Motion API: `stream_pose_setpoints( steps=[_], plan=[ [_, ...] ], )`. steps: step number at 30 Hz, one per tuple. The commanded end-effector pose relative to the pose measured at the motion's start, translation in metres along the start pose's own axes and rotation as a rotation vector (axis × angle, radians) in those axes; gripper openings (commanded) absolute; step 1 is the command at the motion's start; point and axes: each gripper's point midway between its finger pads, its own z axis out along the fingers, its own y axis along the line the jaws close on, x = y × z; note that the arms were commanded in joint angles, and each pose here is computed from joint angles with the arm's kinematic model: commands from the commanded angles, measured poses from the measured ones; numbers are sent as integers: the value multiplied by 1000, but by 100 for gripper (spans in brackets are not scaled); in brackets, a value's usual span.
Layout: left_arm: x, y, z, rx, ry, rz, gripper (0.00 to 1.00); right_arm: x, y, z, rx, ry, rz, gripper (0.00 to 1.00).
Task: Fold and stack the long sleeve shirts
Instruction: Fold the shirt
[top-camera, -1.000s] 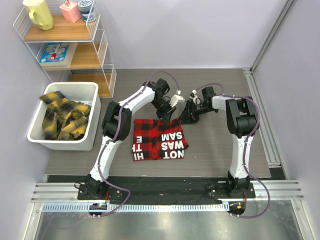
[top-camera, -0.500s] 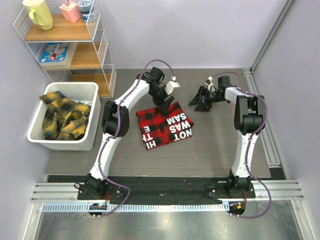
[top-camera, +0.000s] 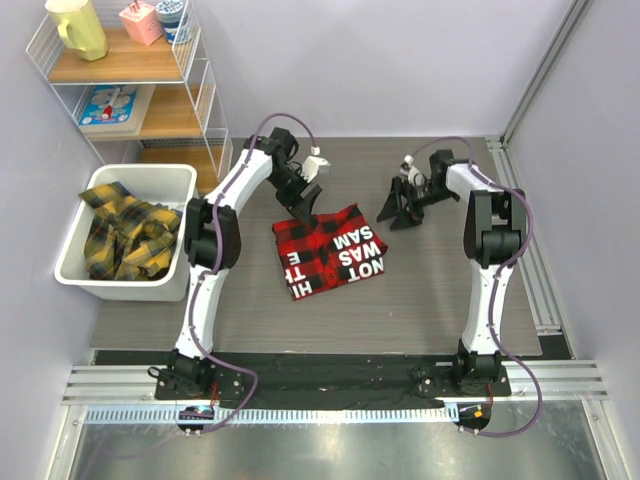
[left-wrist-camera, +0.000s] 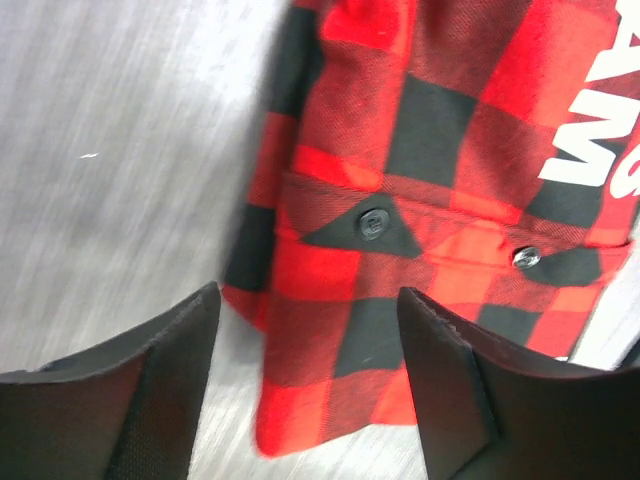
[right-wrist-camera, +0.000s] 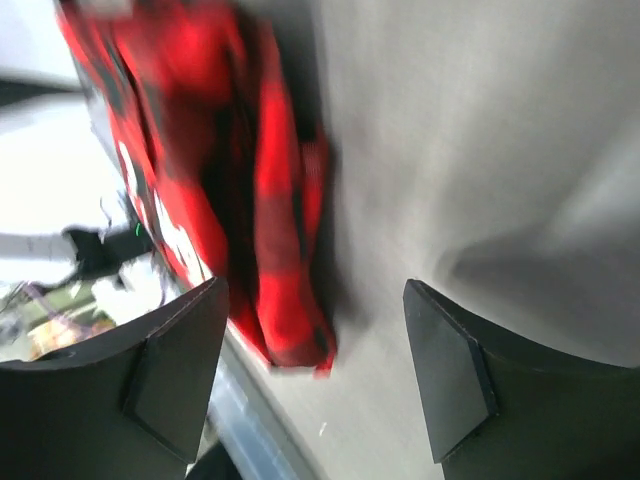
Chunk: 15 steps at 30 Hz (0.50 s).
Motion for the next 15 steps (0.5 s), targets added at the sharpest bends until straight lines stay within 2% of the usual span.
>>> stream_pose_setpoints(
  steps=[1, 4, 7, 10, 15],
  plan=[
    [6, -10, 16, 54, 22, -53, 63, 56, 31, -21, 4, 94, -4, 77],
    [4, 9, 28, -7, 11, -86, 49, 79, 29, -18, 26, 128, 11, 76],
    [6, 38, 37, -84, 6, -129, 38, 77, 20, -6, 51, 122, 15, 75],
    [3, 71, 28, -175, -29, -174, 30, 42, 4, -1, 102, 59, -15, 75],
    [-1, 107, 0, -281, -79, -192, 27, -2, -12, -4, 120, -7, -13, 75]
  ],
)
